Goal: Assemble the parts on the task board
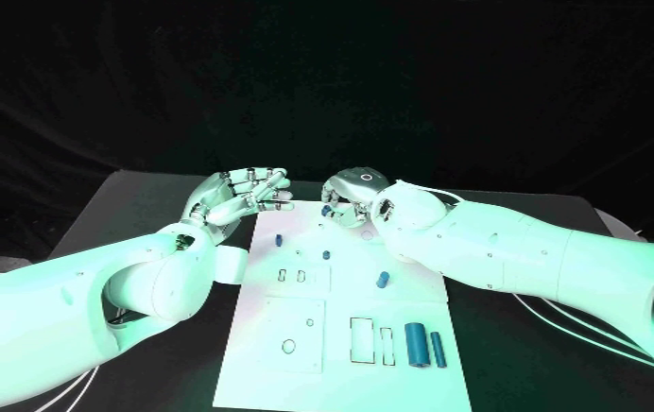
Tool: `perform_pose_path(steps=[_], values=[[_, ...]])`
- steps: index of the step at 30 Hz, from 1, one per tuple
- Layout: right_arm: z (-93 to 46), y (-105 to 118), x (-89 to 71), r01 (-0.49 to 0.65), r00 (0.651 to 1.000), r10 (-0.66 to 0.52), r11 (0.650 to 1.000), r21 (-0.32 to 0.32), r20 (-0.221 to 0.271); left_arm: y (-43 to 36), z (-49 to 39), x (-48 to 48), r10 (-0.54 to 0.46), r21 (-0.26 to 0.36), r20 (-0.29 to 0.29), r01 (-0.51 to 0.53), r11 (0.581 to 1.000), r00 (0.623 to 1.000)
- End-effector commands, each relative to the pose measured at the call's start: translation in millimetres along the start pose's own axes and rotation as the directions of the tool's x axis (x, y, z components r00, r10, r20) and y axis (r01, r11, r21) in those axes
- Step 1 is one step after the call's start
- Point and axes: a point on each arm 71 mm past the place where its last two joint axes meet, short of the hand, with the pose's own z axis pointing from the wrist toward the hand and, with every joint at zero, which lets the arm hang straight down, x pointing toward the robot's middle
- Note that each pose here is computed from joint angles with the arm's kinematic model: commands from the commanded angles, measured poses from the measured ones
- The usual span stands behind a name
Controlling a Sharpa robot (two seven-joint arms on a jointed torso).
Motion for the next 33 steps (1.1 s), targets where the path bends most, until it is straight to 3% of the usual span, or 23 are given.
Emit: perform_pose_path(steps=[1,14,23,27,33], values=[[0.4,1,-1.1,0.002,1.0,-0.002,1.0,0.001,0.014,-1.2,1.0,3.1,-0.006,0.008,-0.022,0.006,1.0,1.0],[-8.9,-4,-3.5,-0.012,0.999,0.012,1.0,0.0,0.032,-1.1,1.4,1.7,-0.004,0.008,-0.018,0.004,1.0,1.0],[-46.5,-26,-11.9,-0.072,0.997,0.072,0.996,0.045,0.015,-1.1,0.8,-1.6,-0.003,0.005,-0.016,0.003,1.0,1.0],[-69.9,-48,-16.5,-0.131,0.99,0.137,0.983,0.126,-0.04,-1.2,0.2,-3.5,-0.003,0.003,-0.016,0.003,1.0,1.0],[-91.1,-76,-17.0,-0.229,0.963,0.255,0.944,0.236,-0.087,-1.3,-0.3,-4.3,-0.005,0.001,-0.019,0.005,1.0,1.0]])
